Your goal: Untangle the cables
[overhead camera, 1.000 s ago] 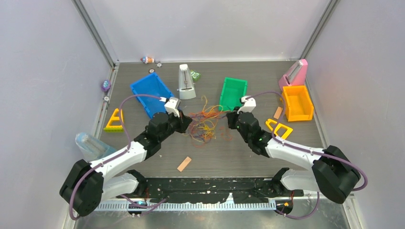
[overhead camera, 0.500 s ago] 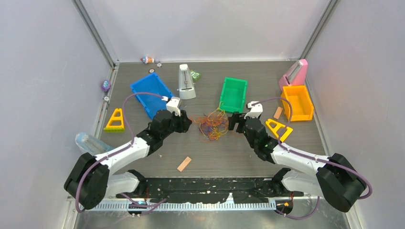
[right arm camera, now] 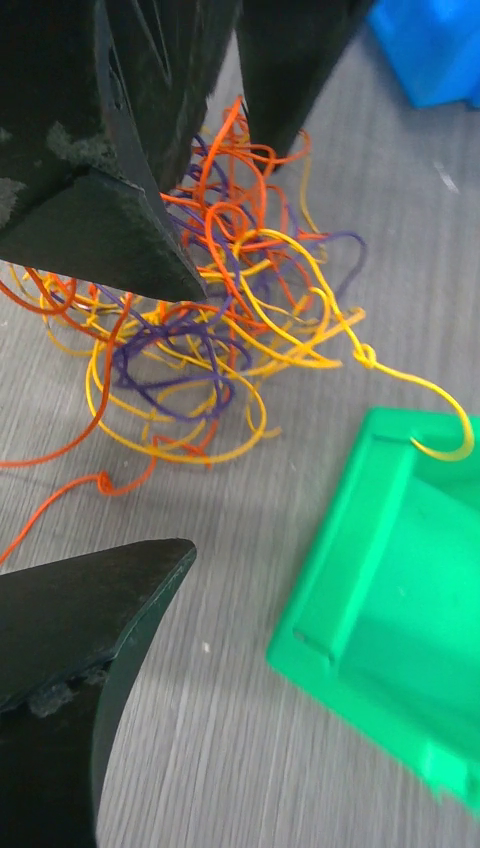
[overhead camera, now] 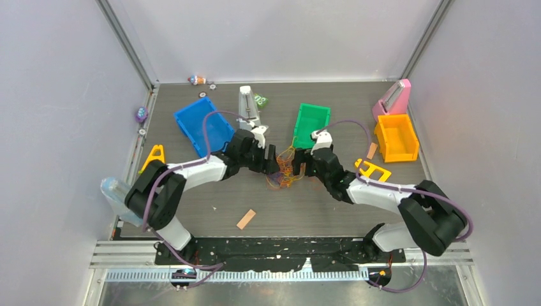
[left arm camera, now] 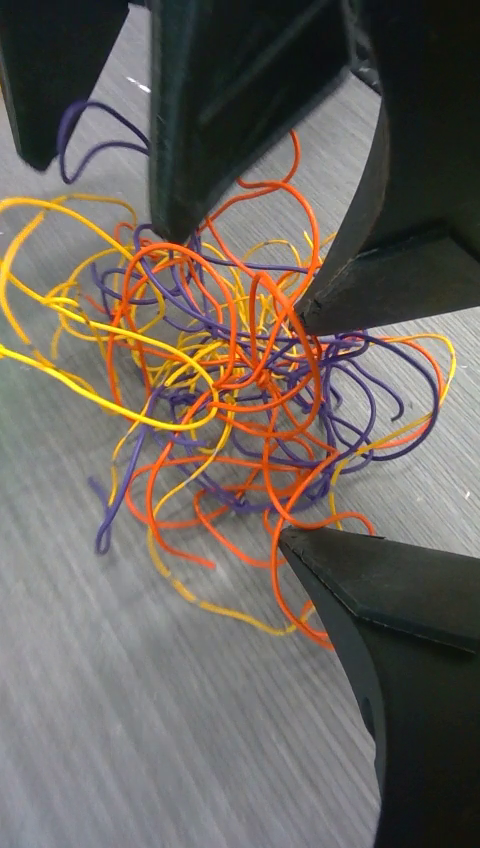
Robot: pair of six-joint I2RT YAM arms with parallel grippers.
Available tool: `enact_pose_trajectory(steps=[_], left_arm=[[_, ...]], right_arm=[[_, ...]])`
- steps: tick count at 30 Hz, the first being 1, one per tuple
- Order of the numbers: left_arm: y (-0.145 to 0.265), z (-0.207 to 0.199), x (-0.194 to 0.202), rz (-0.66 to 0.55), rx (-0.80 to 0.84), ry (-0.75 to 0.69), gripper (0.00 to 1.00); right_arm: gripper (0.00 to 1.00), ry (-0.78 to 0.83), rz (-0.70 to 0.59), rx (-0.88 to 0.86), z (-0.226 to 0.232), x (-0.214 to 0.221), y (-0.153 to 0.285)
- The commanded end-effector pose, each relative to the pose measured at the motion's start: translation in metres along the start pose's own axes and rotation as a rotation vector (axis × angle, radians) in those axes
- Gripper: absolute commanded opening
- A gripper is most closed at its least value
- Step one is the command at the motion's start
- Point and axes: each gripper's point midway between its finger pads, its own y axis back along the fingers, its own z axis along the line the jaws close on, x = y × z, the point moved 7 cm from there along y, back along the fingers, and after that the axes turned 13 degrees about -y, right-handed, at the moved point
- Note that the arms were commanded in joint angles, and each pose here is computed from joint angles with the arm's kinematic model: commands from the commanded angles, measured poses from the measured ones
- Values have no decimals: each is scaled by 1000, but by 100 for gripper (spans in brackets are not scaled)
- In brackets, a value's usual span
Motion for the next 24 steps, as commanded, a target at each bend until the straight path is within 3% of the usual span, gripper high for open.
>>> enact_pose_trajectory(steps=[1, 6, 9, 14, 16, 24], left_arm=[[-9, -11, 2, 85, 123, 53, 68], [-18, -3, 9, 152, 110, 100, 54], [-22, -1, 12, 180, 120, 128, 42], [-20, 2, 12, 179, 96, 125, 8], [-12, 6, 10, 158, 44, 101, 0], [35, 41, 6, 41, -363, 46, 0]], right_arm=[[94, 25, 148, -158, 27, 10, -14], [91, 22, 319, -210, 43, 29, -35], [82, 36, 418, -140, 37, 46, -46], [48, 154, 379, 121, 18, 35, -56], [42, 218, 338, 237, 11, 28, -53], [22, 202, 146, 481, -12, 3, -33]])
